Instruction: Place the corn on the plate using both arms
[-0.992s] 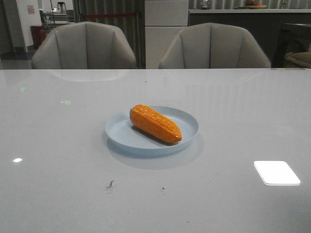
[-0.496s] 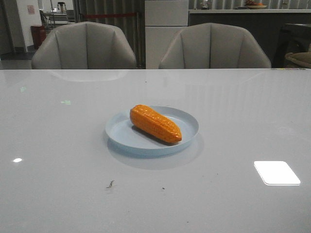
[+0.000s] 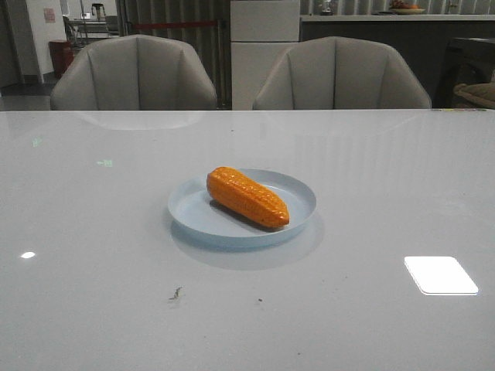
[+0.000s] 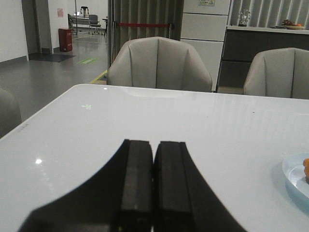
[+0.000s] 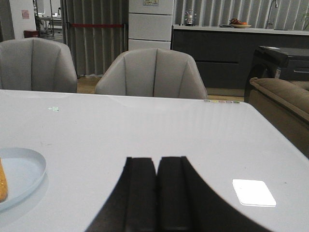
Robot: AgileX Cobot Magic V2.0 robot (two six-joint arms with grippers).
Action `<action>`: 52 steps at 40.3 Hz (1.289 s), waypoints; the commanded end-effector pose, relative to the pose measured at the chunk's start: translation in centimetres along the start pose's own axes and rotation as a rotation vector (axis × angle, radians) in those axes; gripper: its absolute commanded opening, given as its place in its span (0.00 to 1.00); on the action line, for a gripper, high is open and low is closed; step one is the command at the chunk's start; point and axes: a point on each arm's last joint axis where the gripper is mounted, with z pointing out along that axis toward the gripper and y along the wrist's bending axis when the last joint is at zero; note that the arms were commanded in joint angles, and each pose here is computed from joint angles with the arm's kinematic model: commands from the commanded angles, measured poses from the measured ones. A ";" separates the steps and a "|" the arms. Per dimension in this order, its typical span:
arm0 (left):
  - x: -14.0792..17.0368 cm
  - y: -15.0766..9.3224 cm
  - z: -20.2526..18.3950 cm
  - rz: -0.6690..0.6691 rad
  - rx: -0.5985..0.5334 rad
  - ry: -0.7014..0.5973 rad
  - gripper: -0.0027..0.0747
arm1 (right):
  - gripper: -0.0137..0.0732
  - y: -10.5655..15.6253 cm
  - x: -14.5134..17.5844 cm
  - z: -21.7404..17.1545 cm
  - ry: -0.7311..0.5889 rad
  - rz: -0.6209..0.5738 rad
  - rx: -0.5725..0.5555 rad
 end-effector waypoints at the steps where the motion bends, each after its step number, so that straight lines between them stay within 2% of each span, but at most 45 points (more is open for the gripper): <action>1: 0.4 0.0 0.1 -0.021 -0.001 -0.054 0.16 | 0.21 -0.2 0.2 -0.1 -0.146 0.000 0.023; 6: 0.4 0.0 0.1 -0.021 -0.001 -0.054 0.16 | 0.21 -0.1 1.0 0.0 -0.061 0.001 0.012; 14: 0.4 0.0 0.1 -0.021 -0.001 -0.053 0.16 | 0.21 0.0 1.5 0.0 -0.006 0.001 0.005; 52: 0.4 0.0 0.1 -0.021 -0.001 -0.053 0.16 | 0.21 0.0 1.5 0.0 -0.005 0.001 0.005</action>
